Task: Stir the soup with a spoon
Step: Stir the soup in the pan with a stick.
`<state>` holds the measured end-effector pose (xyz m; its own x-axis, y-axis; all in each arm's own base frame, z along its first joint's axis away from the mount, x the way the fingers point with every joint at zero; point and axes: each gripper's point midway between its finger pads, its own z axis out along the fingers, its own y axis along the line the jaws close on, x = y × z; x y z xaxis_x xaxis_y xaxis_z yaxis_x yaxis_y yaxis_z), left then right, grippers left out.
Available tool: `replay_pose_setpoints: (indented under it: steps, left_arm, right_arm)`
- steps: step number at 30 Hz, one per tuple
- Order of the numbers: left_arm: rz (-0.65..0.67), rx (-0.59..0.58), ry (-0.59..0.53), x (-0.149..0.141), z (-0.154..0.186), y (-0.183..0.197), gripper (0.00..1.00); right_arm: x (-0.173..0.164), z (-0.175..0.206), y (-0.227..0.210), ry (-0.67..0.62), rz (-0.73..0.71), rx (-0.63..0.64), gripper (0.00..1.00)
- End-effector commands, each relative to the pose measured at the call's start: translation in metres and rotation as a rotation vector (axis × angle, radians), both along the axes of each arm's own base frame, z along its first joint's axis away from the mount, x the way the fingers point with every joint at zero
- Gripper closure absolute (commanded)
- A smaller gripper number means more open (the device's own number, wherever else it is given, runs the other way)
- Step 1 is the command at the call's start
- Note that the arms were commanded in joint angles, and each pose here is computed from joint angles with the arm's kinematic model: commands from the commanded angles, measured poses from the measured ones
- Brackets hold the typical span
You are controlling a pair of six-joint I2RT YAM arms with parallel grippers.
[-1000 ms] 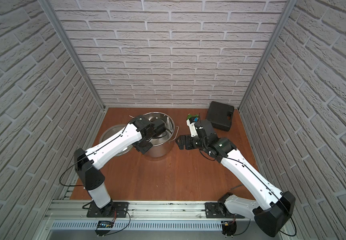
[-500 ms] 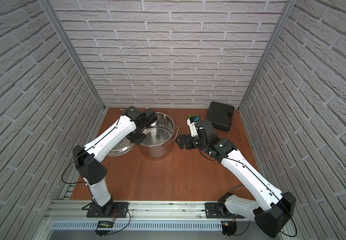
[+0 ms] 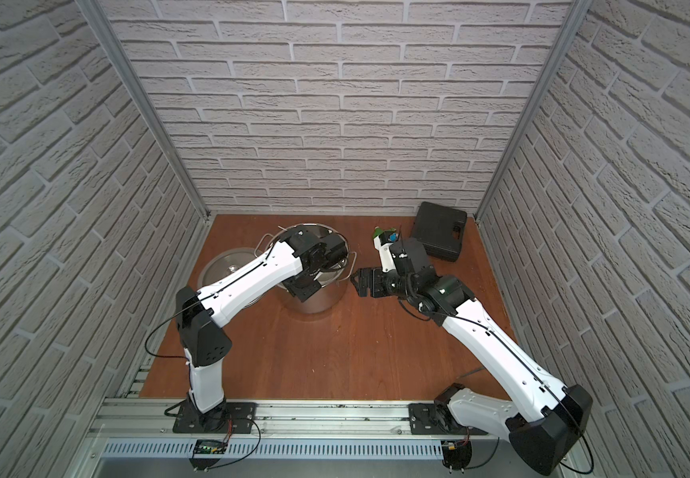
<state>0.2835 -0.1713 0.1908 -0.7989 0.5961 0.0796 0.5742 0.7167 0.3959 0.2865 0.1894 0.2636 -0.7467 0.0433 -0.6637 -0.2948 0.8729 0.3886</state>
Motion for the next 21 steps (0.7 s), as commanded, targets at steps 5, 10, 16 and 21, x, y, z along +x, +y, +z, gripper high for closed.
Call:
replay_pose_setpoints:
  steps: [5,10,16,21]
  left_arm:
    - [0.071,0.064,0.004,-0.036,0.016,0.045,1.00]
    - [0.139,0.068,-0.016,-0.037,0.019,0.072,1.00]
    - [0.192,0.041,-0.069,-0.011,0.029,0.086,1.00]
    - [0.167,0.013,-0.094,0.019,0.032,0.069,1.00]
  right_arm:
    - [0.000,0.003,0.008,-0.019,0.014,0.029,0.04]
    - [0.002,0.000,0.014,-0.015,0.028,0.037,0.04]
    - [0.002,-0.001,0.018,-0.013,0.042,0.040,0.04]
    - [0.000,0.002,0.018,-0.019,0.045,0.033,0.04]
